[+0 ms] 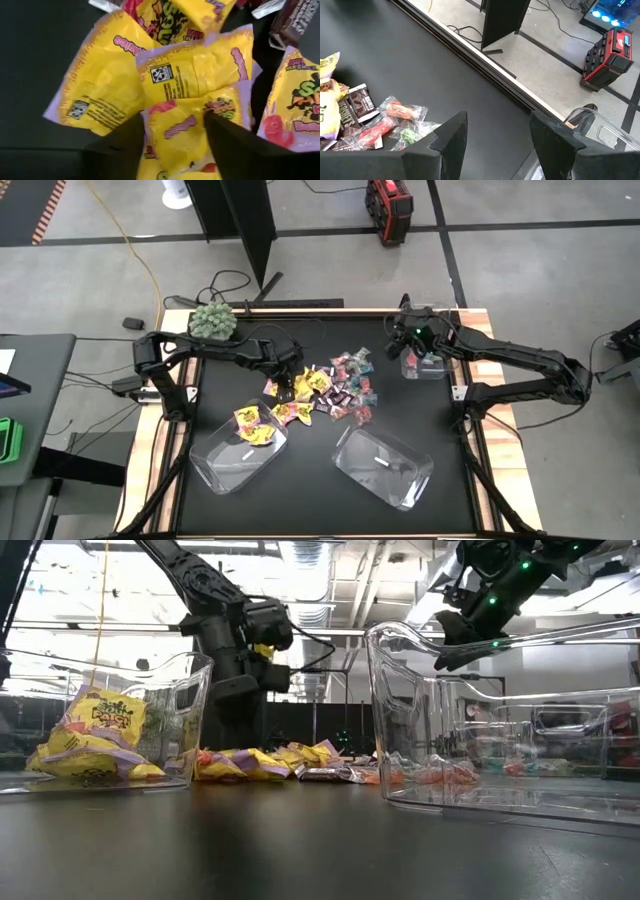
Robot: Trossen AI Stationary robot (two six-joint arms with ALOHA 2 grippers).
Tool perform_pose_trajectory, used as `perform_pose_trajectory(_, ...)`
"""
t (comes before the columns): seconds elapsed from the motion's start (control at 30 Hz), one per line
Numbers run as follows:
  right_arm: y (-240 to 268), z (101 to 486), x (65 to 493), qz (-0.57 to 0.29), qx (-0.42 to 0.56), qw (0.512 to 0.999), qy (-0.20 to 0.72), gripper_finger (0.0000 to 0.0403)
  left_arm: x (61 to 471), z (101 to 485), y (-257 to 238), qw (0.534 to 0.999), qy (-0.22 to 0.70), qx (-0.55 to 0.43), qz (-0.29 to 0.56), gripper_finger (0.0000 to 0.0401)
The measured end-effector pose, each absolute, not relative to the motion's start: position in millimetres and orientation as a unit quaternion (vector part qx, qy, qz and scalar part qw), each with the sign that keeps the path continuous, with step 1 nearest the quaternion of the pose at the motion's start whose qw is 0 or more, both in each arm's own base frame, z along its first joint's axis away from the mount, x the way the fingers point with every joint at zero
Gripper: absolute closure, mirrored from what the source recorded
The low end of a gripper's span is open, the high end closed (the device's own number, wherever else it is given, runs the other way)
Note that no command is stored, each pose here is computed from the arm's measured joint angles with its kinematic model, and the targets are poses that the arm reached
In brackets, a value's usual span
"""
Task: Sort candy
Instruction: Put the yellow candy in the bottom left transparent container
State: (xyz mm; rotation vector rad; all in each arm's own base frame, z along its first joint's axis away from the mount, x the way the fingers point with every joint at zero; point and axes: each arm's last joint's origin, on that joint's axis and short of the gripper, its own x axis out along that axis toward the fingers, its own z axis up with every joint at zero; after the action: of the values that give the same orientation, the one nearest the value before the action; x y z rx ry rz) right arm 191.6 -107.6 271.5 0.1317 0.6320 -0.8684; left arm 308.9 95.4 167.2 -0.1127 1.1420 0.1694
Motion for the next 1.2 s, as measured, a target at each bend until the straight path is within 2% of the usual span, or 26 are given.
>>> perform_pose_trajectory(0.2,-107.5,271.4,191.6,-0.414,0.065,0.857,0.300,0.0177,306.3,185.0,89.4,0.853,0.515,-0.041,0.075,0.0363)
perform_pose_trajectory(0.27,-107.6,271.5,191.6,-0.414,0.066,0.857,0.299,0.0177,304.3,193.4,86.5,0.860,0.504,-0.037,0.073,0.0390)
perform_pose_trajectory(0.87,-107.6,269.5,191.8,-0.415,0.066,0.858,0.296,0.0177,253.2,304.4,36.5,0.946,0.320,0.049,0.018,0.0401)
perform_pose_trajectory(1.03,-107.7,264.2,191.2,-0.414,0.064,0.857,0.300,0.0177,223.7,330.8,8.5,0.958,0.269,0.073,-0.069,0.0401)
perform_pose_trajectory(1.2,-108.7,264.3,190.8,-0.416,0.064,0.856,0.299,0.0177,195.6,335.9,-13.9,0.946,0.297,0.032,-0.124,0.0401)
